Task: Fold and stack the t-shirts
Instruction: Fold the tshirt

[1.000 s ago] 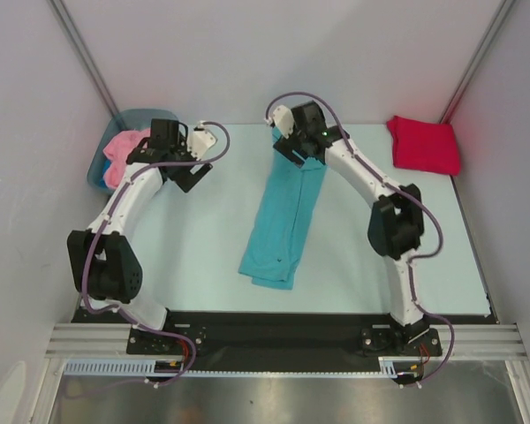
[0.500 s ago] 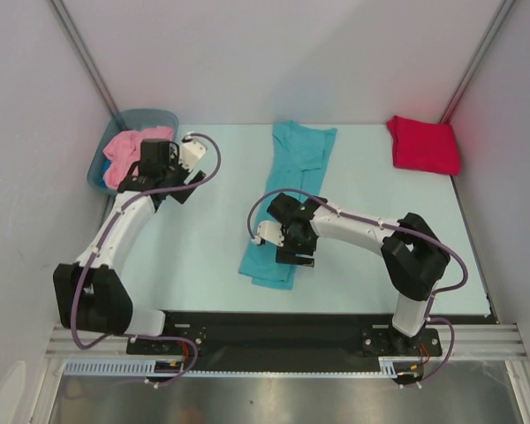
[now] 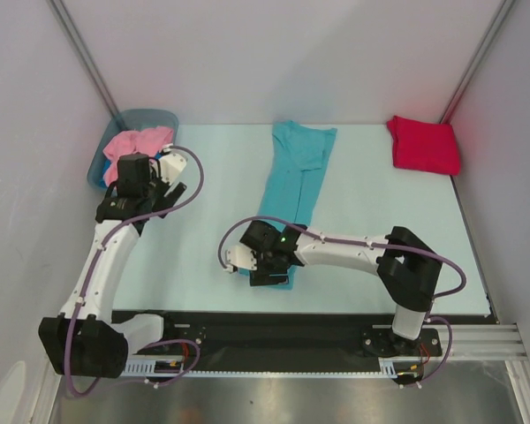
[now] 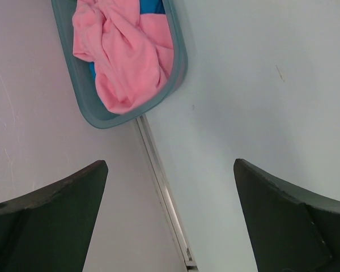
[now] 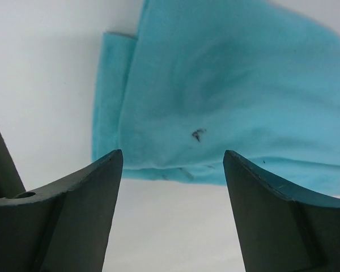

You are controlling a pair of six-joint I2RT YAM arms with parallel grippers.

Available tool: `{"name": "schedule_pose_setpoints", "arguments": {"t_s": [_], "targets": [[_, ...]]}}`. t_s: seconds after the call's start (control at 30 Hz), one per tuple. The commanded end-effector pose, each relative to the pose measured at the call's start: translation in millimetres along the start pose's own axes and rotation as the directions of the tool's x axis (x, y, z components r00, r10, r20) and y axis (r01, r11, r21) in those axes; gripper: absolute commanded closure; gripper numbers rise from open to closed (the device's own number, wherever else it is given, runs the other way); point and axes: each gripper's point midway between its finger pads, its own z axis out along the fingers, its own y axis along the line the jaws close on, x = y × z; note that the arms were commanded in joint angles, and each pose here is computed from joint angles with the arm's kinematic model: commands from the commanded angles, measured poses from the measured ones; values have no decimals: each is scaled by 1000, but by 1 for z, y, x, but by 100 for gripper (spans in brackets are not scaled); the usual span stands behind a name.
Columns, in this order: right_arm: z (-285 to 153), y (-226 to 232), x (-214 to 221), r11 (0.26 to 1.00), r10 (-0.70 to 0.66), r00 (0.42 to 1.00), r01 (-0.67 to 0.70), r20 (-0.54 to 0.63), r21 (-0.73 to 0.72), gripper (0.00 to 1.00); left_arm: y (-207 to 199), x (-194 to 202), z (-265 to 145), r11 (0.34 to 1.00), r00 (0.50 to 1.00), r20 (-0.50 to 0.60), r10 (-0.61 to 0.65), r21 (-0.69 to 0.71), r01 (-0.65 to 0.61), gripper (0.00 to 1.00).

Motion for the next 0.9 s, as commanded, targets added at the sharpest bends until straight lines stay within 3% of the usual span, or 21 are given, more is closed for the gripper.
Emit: {"name": "schedule_pose_setpoints", "arguments": {"t_s": [0.0, 0.43, 0.6, 0.87], "targets": [[2, -6, -17, 996, -8, 1000, 6, 22, 84, 22, 12, 7, -16, 999, 999, -29, 17, -39, -18, 0], [12, 38, -49, 995, -87, 996, 86, 34, 42, 21, 19, -1, -23, 998, 1000, -14, -3, -58, 2, 0], [16, 37, -58, 997, -64, 997, 62, 45, 50, 20, 22, -5, -27, 998, 1000, -1, -13, -58, 13, 0], [39, 9, -50, 980, -40, 999, 34, 28, 194, 20, 27, -16, -35, 998, 999, 31, -25, -53, 27, 0]]}}
